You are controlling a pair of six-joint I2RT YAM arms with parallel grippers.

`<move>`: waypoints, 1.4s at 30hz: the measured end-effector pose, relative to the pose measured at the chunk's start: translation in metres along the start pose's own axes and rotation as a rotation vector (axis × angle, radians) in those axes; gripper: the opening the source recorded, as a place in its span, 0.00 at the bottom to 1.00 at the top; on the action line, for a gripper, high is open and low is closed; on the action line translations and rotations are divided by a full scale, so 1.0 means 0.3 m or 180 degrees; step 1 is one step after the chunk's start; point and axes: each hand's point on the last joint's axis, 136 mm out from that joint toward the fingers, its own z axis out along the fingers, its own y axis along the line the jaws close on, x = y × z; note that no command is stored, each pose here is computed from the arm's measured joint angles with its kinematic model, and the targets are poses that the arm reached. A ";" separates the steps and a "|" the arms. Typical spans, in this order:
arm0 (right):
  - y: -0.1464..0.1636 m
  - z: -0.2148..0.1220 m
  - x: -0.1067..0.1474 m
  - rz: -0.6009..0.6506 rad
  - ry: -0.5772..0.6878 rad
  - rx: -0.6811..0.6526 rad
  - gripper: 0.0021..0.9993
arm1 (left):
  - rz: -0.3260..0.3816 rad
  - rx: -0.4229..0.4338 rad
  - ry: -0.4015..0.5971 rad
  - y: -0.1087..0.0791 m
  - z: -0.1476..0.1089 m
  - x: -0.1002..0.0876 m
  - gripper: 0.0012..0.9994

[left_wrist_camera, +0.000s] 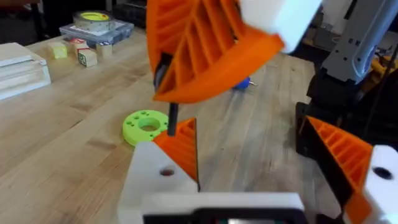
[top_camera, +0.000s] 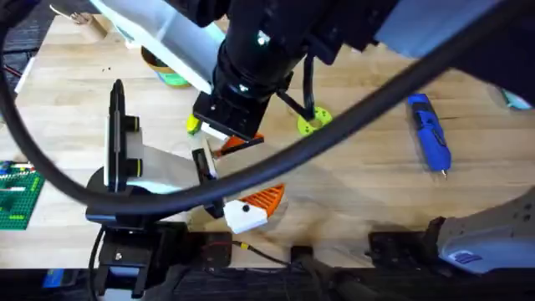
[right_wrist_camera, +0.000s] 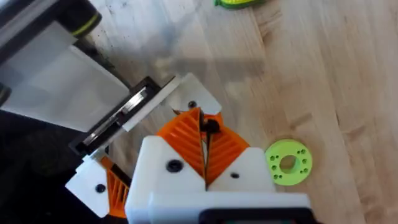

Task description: Pick up the gripper from the table and insert it into the empty holder that is missing its gripper. Then pick up a screw, insert it into the mounting hole, and use the screwdriver to tighten it. Finally, clean up the table by picking up the vegetable and placing it into the bucket.

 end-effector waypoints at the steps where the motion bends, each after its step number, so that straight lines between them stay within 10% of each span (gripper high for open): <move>1: 0.000 0.000 0.000 0.0000 -0.0001 -0.0001 0.00 | 0.0001 -0.0001 -0.0001 0.000 0.000 0.000 0.99; 42: 0.025 0.098 0.002 -0.0029 0.0180 -0.0179 0.00 | -0.0033 -0.0001 0.0011 0.000 0.000 0.004 0.99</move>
